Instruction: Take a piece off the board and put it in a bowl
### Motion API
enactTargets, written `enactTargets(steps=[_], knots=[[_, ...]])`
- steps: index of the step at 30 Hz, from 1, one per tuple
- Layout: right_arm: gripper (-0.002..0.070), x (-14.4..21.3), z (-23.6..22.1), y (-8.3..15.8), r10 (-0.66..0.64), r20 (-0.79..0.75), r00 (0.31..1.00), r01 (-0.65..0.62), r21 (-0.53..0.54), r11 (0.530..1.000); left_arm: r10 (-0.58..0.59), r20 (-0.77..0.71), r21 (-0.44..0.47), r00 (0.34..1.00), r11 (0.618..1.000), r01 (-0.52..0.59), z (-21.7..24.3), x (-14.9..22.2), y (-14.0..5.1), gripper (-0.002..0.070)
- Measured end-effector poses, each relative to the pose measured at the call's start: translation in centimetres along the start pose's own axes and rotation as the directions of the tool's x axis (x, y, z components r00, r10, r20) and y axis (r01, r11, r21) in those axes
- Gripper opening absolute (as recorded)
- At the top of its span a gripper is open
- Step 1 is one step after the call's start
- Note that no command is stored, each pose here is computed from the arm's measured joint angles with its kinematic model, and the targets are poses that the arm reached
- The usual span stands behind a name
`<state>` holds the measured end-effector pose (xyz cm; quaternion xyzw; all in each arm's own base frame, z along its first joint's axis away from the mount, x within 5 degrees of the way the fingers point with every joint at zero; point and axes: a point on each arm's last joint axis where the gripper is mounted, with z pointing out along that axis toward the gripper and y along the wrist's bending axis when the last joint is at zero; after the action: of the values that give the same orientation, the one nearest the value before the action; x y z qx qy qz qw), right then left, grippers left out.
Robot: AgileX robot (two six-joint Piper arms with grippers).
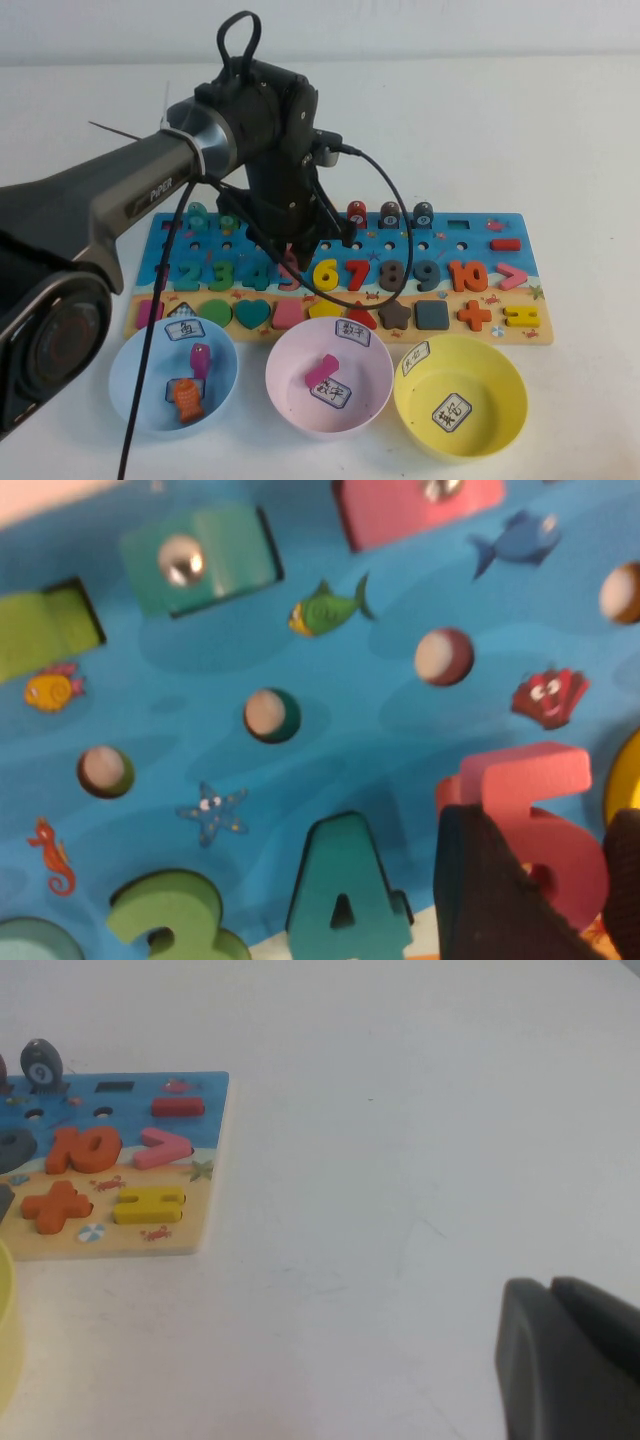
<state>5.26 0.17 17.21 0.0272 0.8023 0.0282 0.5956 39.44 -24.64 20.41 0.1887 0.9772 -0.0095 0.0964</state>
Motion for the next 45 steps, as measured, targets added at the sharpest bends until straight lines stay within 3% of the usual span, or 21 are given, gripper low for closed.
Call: enactTargets(steps=[11, 17, 24, 31, 36, 41, 43, 45], knots=[[-0.0017, 0.0, 0.0, 0.0, 0.000, 0.000, 1.000, 0.000, 0.000, 1.000, 0.028, -0.027, -0.007, 0.999, 1.000, -0.028, -0.9, 0.3, 0.1, 0.0207], [-0.0017, 0.0, 0.0, 0.0, 0.000, 0.000, 1.000, 0.000, 0.000, 1.000, 0.099, 0.080, 0.005, 0.992, 0.995, -0.100, -6.5, 0.9, 0.0, 0.0207], [-0.0017, 0.0, 0.0, 0.0, 0.000, 0.000, 1.000, 0.000, 0.000, 1.000, 0.264, 0.152, 0.028, 0.952, 0.962, -0.271, -12.8, 6.2, -3.6, 0.0207], [-0.0017, 0.0, 0.0, 0.0, -0.002, 0.000, 1.000, 0.002, 0.001, 1.000, 0.428, 0.035, 0.046, 0.903, 0.902, -0.429, -9.7, 11.6, -7.8, 0.0207], [-0.0017, 0.0, 0.0, 0.0, -0.002, 0.000, 1.000, 0.002, 0.001, 1.000, 0.436, 0.066, 0.054, 0.898, 0.897, -0.439, -7.5, 11.4, -8.6, 0.0207], [-0.0017, 0.0, 0.0, 0.0, -0.002, 0.000, 1.000, 0.002, 0.001, 1.000, 0.476, -0.029, 0.047, 0.879, 0.879, -0.474, -4.7, 11.3, -8.9, 0.0213], [-0.0017, 0.0, 0.0, 0.0, -0.002, 0.000, 1.000, 0.002, 0.001, 1.000, 0.489, -0.061, 0.048, 0.870, 0.872, -0.487, -3.8, 11.4, -9.0, 0.0262], [-0.0017, 0.0, 0.0, 0.0, -0.002, 0.000, 1.000, 0.002, 0.001, 1.000, 0.490, -0.079, 0.049, 0.868, 0.872, -0.487, -3.1, 11.4, -9.0, 0.0370]])
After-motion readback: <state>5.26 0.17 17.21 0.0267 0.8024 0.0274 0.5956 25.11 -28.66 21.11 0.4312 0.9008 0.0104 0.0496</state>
